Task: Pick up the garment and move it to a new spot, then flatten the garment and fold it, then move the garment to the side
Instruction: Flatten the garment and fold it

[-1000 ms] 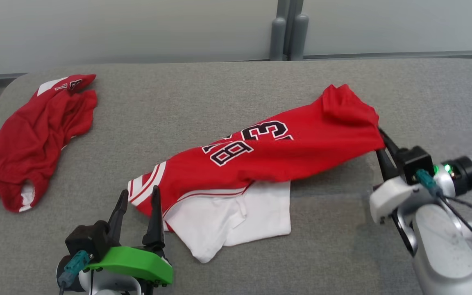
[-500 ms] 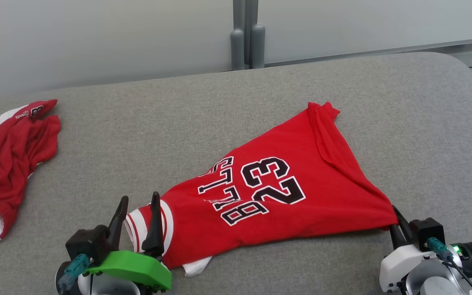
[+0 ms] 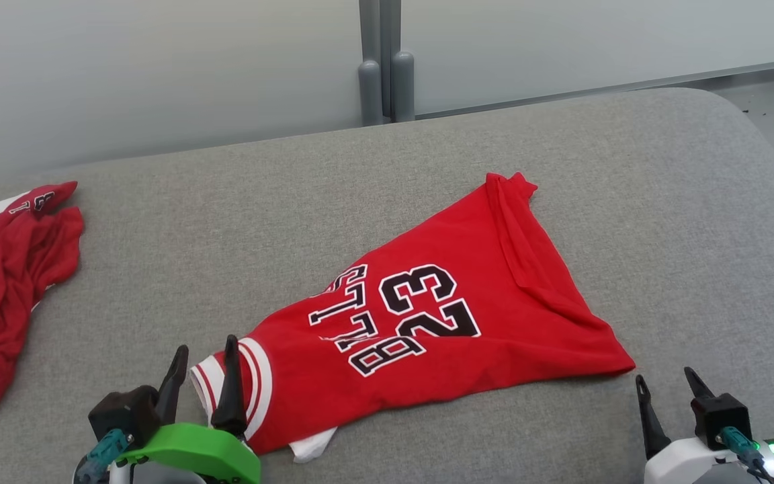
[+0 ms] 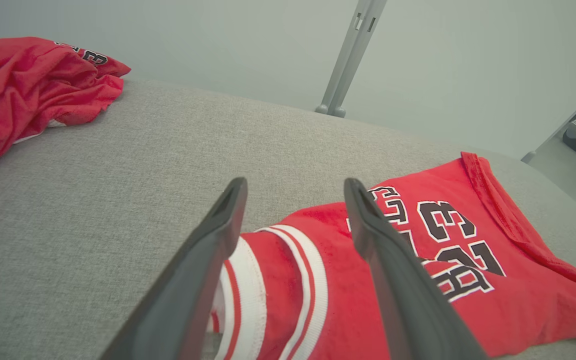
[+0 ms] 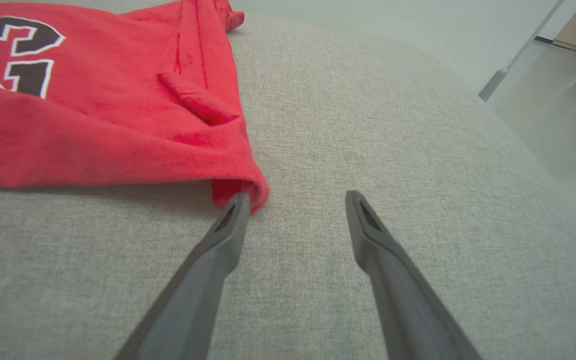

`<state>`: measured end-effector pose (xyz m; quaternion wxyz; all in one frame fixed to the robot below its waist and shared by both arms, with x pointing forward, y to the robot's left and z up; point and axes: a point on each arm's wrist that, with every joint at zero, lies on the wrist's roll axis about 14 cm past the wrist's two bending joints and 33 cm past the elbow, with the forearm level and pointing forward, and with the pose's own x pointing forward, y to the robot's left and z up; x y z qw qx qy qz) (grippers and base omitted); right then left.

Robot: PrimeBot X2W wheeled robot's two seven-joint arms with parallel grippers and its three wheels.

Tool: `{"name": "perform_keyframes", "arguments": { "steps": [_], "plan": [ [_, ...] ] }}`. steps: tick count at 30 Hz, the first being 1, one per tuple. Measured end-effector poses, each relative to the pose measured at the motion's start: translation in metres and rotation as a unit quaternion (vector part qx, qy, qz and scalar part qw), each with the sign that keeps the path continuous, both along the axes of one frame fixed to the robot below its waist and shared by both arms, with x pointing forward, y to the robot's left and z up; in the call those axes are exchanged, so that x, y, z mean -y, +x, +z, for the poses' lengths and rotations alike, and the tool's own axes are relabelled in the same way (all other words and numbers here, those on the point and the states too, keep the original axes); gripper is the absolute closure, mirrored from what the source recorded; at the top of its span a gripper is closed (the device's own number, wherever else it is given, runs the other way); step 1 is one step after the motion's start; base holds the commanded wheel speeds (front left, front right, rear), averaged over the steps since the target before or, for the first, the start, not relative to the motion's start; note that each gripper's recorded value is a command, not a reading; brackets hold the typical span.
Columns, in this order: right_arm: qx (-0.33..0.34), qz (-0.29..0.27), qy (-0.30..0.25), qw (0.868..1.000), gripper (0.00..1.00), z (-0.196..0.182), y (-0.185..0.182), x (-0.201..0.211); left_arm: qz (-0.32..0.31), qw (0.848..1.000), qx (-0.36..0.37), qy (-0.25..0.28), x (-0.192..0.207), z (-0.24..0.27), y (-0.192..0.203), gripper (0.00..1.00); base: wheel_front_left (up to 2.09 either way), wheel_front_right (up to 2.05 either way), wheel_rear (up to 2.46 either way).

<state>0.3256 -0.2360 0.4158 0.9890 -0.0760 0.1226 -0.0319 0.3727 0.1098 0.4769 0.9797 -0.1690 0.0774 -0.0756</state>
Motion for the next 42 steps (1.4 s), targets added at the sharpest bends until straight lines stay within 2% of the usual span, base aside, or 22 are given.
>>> {"name": "perform_keyframes", "arguments": {
  "steps": [3,9,15,21,22,23,24,28,37,42],
  "plan": [
    [0.008,-0.019,-0.009,1.000,0.00,0.006,-0.009,0.014,-0.001,1.000,-0.011,0.012,-0.005,-0.007,0.001,0.00,0.00,0.00,0.00],
    [0.052,-0.057,-0.041,0.996,0.00,0.036,-0.019,0.045,-0.047,0.997,-0.042,0.041,0.008,-0.020,0.011,0.00,0.00,0.00,0.00],
    [0.090,-0.062,-0.052,0.993,0.00,0.060,-0.018,0.048,-0.067,0.988,-0.109,0.085,0.006,-0.051,0.013,0.00,0.00,0.00,0.00],
    [0.097,-0.060,-0.053,0.992,0.00,0.066,-0.017,0.045,-0.092,0.979,-0.162,0.080,0.017,-0.073,0.005,0.00,0.00,0.00,0.00],
    [0.096,-0.060,-0.053,0.992,0.00,0.065,-0.017,0.044,-0.097,0.978,-0.170,0.077,0.019,-0.077,0.003,0.03,0.00,0.00,0.00],
    [0.096,-0.060,-0.053,0.992,0.00,0.066,-0.016,0.044,-0.099,0.977,-0.176,0.073,0.021,-0.080,0.002,0.15,0.00,0.00,0.00],
    [0.097,-0.060,-0.052,0.992,0.00,0.066,-0.016,0.044,-0.100,0.976,-0.180,0.070,0.022,-0.081,0.001,0.39,0.00,0.00,0.00],
    [0.097,-0.058,-0.051,0.992,0.00,0.066,-0.015,0.042,-0.102,0.978,-0.178,0.050,0.030,-0.082,0.005,1.00,0.00,0.00,0.00],
    [0.098,-0.054,-0.049,0.993,0.00,0.066,-0.012,0.039,-0.085,0.989,-0.118,0.034,0.029,-0.060,0.034,1.00,0.00,0.00,0.00],
    [0.101,-0.054,-0.045,0.992,0.00,0.068,-0.008,0.038,-0.081,0.993,-0.061,0.052,0.028,-0.036,0.063,1.00,0.00,0.00,0.00]
  ]
}}
